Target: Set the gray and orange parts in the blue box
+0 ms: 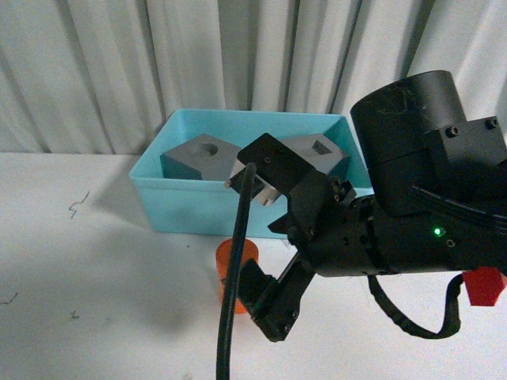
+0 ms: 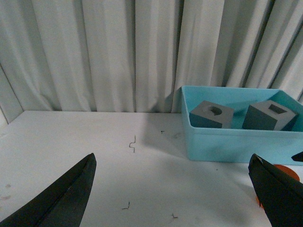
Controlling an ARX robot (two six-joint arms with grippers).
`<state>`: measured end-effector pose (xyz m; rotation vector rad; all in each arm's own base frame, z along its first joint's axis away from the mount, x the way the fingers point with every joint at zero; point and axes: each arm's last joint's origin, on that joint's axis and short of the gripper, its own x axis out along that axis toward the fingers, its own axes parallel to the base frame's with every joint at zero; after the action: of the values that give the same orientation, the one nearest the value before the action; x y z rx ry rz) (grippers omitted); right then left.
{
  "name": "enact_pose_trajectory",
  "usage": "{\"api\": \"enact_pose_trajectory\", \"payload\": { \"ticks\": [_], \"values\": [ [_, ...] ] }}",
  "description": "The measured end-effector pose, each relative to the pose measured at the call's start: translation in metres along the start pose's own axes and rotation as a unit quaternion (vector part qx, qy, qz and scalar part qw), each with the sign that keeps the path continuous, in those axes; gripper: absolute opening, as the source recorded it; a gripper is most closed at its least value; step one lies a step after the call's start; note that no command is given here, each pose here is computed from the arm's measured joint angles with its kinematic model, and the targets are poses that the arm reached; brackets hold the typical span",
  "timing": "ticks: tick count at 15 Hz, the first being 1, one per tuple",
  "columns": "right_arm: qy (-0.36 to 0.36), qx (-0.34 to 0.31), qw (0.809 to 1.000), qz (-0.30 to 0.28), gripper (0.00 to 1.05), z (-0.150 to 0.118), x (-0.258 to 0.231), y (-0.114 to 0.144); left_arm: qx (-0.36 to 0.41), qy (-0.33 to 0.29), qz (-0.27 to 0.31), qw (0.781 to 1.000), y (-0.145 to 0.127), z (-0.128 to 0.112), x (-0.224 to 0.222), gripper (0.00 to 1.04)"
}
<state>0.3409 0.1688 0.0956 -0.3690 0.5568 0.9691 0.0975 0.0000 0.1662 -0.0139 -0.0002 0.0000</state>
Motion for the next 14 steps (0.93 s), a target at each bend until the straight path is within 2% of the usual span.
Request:
{"api": "enact_pose_trajectory", "payload": {
  "ticks": [6,14],
  "values": [
    [0.008,-0.008,1.0,0.007,0.98,-0.001,0.022,0.005,0.0,0.0,0.0,1.0,0.0,0.0,0.0,0.98],
    [0.01,-0.01,1.0,-0.003,0.98,-0.001,0.035,0.0,0.0,0.0,0.0,1.0,0.0,0.0,0.0,0.98]
  ]
}}
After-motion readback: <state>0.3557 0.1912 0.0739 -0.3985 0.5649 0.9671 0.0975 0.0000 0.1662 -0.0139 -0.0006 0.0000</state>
